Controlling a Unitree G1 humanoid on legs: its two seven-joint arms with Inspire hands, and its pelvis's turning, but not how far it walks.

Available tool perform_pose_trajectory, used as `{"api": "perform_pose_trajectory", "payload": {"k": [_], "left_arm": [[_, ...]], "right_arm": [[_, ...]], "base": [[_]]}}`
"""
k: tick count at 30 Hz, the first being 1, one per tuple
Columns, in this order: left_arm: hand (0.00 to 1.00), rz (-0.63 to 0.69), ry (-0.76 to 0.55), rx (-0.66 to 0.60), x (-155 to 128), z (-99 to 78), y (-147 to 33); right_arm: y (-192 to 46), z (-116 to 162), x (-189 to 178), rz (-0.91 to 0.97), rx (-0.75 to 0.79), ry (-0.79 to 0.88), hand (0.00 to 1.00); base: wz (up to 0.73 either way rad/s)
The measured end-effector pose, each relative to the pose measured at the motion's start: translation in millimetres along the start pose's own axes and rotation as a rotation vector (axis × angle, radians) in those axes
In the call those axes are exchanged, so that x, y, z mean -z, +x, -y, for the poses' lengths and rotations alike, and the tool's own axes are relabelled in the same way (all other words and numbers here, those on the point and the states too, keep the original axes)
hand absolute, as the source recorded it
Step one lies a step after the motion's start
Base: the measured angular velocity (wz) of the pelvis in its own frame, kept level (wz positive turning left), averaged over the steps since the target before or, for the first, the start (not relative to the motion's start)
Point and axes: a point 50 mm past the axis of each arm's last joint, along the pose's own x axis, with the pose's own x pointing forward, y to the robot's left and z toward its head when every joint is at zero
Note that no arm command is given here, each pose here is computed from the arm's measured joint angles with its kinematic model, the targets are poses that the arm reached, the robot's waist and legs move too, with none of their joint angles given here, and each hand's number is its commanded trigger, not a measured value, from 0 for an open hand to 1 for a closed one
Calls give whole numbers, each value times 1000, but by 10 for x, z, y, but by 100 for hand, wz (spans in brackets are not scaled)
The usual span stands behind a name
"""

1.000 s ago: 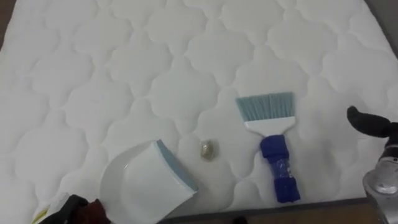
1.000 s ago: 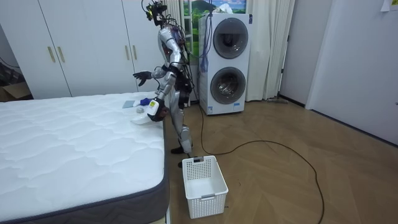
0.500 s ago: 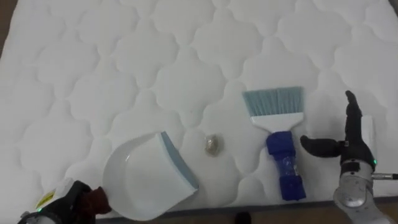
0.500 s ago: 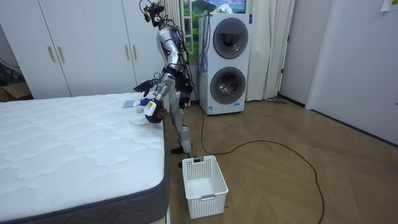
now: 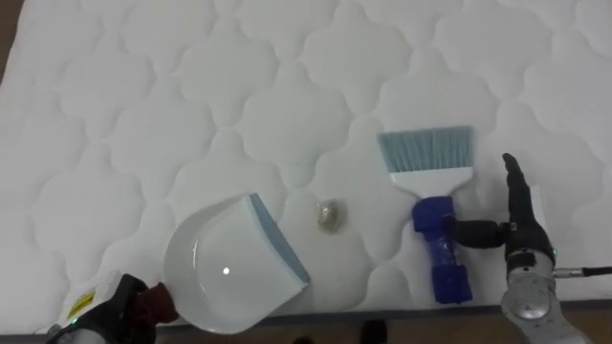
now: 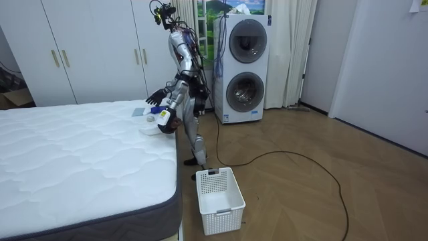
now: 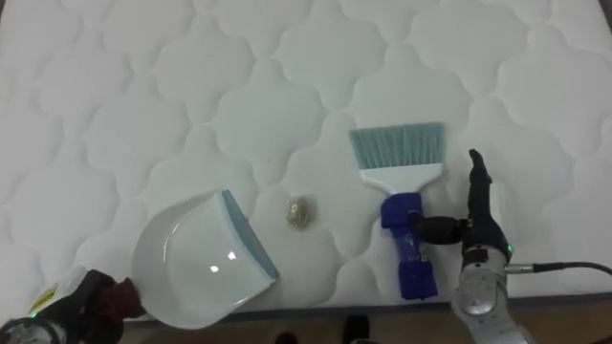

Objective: Clean bed

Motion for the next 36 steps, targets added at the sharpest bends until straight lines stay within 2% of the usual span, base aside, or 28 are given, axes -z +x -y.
{"api": "perform_pose_trajectory", "payload": {"k": [20,31,36], "left_arm": [[100,16,-10,-14,-61,46,2],[100,19,-16,-24,-77,59,1],[100,8,-24,-20,-70,101,-1]], "right_arm": [[-5,-99,-279,106,-27,76,0],[-36,-122,-240,93,-52,78,0],[-150,-127,-55,38,-64,59,0]], "base": [[0],[0],[0]]}}
